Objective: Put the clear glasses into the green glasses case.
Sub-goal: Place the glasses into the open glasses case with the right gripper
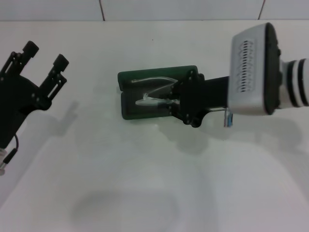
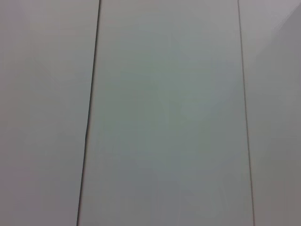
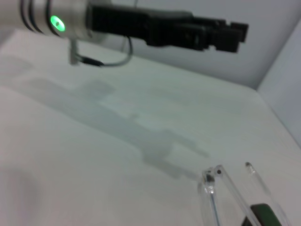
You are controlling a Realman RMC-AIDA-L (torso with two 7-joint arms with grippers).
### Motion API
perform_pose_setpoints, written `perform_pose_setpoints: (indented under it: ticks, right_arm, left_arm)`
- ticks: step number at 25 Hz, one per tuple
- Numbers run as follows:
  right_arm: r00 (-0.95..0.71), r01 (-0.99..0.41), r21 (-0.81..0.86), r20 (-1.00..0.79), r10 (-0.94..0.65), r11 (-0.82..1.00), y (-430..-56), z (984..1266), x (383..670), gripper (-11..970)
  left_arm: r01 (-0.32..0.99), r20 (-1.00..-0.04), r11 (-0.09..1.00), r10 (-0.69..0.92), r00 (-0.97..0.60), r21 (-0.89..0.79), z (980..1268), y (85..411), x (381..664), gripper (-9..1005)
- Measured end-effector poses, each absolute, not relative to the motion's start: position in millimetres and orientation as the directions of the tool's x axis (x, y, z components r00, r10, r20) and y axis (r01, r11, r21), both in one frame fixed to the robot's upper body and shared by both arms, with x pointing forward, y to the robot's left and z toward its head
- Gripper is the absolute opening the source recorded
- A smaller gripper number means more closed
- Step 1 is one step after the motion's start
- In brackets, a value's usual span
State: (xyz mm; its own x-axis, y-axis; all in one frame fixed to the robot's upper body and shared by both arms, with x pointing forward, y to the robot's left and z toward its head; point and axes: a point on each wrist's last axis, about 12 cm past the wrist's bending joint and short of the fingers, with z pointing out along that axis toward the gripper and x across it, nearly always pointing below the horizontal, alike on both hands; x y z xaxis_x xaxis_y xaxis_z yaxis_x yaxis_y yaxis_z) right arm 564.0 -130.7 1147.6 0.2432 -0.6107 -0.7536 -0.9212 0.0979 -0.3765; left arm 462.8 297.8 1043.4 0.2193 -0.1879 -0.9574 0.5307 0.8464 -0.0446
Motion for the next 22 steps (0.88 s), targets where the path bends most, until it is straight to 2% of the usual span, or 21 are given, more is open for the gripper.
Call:
perform_pose_setpoints:
  ticks: [9, 22]
  right_arm:
    - [0.291, -0.854, -0.509, -0.641, -0.71, 0.109, -111.4, 1121.9, 565.3, 123]
    - [0.326, -0.777, -0.616, -0.573, -0.752, 0.132, -103.2, 1097.4, 564.3, 123]
  left_arm:
    - [0.542, -0.964, 0.835, -0.212, 0.16, -0.094, 1038.3, 292.8, 466.1, 725]
    - [0.558, -0.973, 0.823, -0.204, 0.106, -0.111, 1036.8, 284.0, 482.3, 724]
